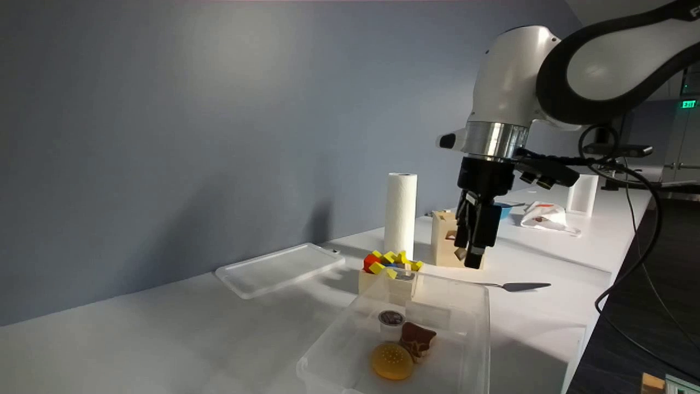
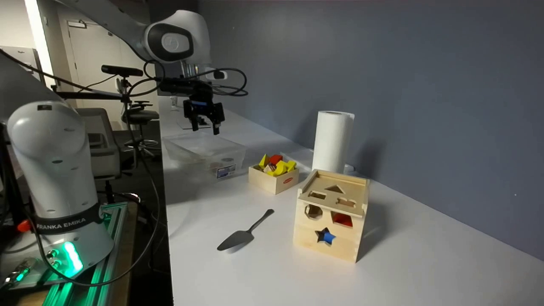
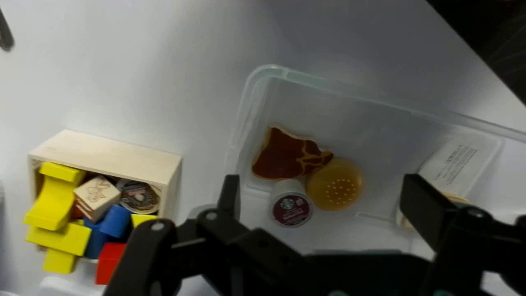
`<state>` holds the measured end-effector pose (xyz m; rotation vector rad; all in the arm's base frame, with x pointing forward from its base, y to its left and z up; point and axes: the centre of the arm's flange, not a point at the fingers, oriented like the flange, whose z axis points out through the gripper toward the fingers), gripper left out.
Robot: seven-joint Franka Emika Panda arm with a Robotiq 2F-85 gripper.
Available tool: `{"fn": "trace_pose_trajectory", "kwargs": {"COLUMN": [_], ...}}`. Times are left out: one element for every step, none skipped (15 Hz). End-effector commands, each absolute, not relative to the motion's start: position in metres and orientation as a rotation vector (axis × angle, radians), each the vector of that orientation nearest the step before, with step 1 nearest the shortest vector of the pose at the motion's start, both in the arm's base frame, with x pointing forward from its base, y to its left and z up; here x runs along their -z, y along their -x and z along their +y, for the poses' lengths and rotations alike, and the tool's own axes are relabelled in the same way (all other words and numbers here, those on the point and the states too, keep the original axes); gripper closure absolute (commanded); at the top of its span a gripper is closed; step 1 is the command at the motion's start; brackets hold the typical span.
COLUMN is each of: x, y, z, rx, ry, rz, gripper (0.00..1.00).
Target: Remove the brown object from the basket
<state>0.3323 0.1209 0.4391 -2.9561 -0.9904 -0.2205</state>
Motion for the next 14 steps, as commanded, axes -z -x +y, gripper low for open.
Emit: {"fn": "trace_pose_trajectory", "kwargs": {"x": [-0.421,-0.417,-0.413,-0.409,-0.404,-0.398,-0.395,-0.390,-0.386,-0.379,-0.373,-0.367,-0.358,-0.352], "y": [-0.327,-0.323,-0.320,-0.318,-0.318,-0.320,-0.322,-0.326,-0.329,-0.333,-0.335,-0.337,-0.340,-0.342], "z": [0.161,0.175,0.183,0.190,0.195,0.196,0.198,0.199,0.200,0.202,0.203,0.204,0.205,0.206], "rx": [0.171,0.170,0.174,0.177,0.190,0.198,0.200,0.195,0.191,0.182,0.177,0.178,0.189,0.192], "ry": [2.788,2.743,2.705,2.674,2.669,2.674,2.665,2.678,2.675,2.670,2.665,2.662,2.665,2.664], "rz": [-1.230,-1.300,-1.379,-1.459,-1.494,-1.526,-1.540,-1.535,-1.538,-1.540,-1.560,-1.580,-1.607,-1.629], "gripper": [0.00,0.00,0.00,0.00,0.00,0.00,0.00,0.00,0.00,0.00,0.00,0.00,0.00,0.00]}}
